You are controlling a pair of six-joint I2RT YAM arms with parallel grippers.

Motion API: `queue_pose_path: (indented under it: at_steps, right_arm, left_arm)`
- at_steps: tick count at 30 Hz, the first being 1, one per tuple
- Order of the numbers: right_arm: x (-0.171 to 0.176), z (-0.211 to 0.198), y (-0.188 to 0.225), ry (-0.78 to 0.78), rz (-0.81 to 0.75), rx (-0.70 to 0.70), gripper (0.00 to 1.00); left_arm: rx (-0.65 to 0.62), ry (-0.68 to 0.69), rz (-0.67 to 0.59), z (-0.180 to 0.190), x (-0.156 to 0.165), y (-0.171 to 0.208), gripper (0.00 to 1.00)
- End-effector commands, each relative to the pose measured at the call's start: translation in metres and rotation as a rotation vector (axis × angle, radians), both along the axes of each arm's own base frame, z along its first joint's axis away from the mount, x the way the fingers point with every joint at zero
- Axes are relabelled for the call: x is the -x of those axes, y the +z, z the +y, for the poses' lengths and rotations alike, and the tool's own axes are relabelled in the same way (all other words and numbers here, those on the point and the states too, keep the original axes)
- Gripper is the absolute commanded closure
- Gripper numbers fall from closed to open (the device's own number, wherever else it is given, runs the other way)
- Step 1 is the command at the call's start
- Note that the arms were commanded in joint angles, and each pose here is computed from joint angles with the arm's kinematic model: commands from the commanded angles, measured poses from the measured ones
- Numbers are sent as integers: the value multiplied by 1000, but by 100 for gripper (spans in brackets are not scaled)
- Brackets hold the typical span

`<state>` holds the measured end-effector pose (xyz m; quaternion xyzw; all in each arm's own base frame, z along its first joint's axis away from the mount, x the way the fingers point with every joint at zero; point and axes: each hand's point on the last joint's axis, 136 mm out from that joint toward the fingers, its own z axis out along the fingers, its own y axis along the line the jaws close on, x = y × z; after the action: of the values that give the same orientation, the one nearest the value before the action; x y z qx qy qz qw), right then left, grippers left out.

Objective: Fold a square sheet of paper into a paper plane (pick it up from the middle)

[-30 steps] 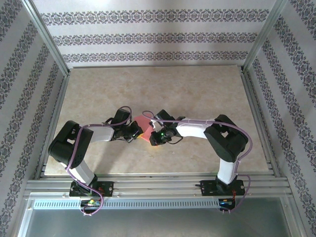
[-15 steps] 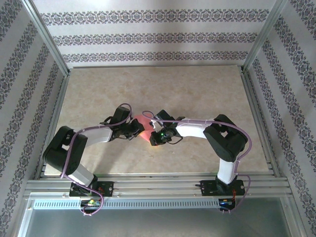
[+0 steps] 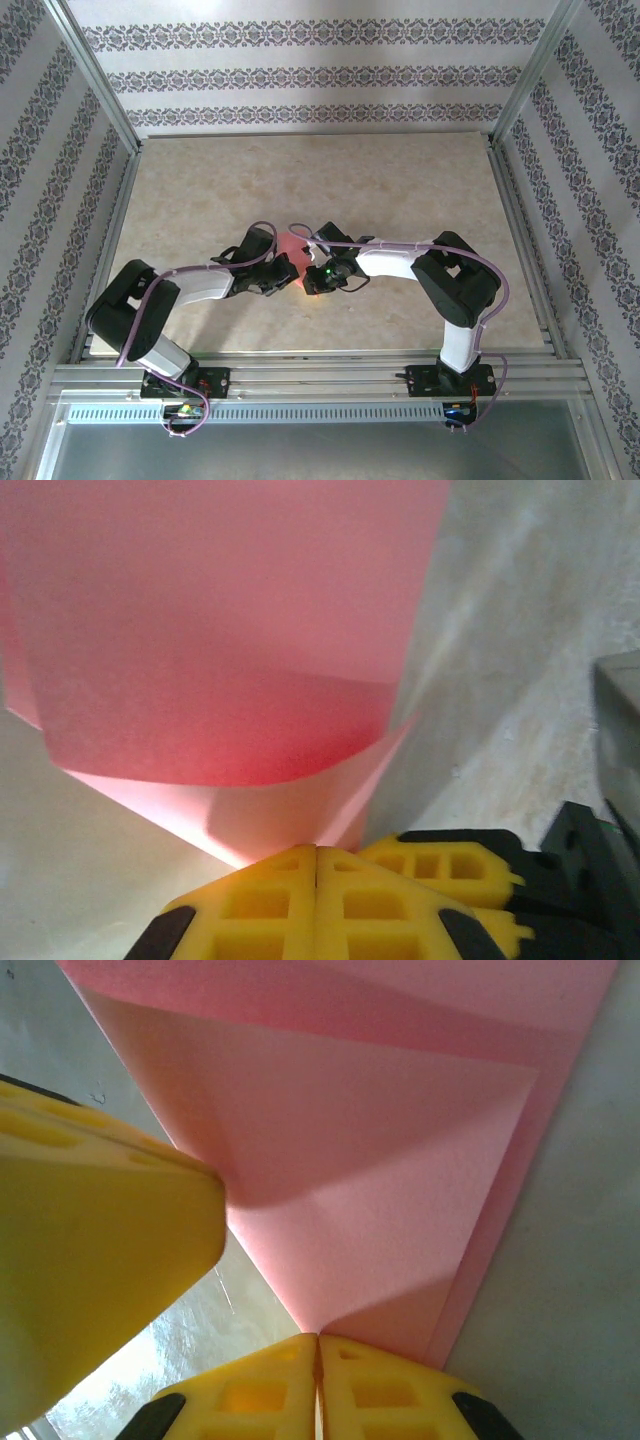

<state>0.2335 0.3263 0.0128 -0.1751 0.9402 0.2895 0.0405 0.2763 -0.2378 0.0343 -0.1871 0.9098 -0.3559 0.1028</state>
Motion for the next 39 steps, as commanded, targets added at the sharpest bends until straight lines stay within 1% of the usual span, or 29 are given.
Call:
queue_pose_path:
  at_steps: [1, 6, 13, 19, 33, 39]
  right_arm:
    - [12, -18, -29, -17, 63, 111, 88]
    - [12, -18, -30, -17, 65, 112, 88]
    - [14, -21, -31, -15, 70, 121, 88]
    - [15, -23, -32, -17, 73, 129, 88]
    - [21, -32, -38, -20, 92, 156, 88]
    - [21, -33, -38, -22, 91, 154, 88]
  left_arm:
    - [3, -8, 3, -6, -3, -6, 98]
    - [2, -4, 27, -6, -2, -17, 98]
    - [-58, 72, 48, 21, -2, -27, 100]
    - [-106, 96, 72, 38, -4, -32, 100]
    - [-169, 148, 82, 85, -25, -35, 100]
    - [-168, 161, 63, 102, -39, -25, 100]
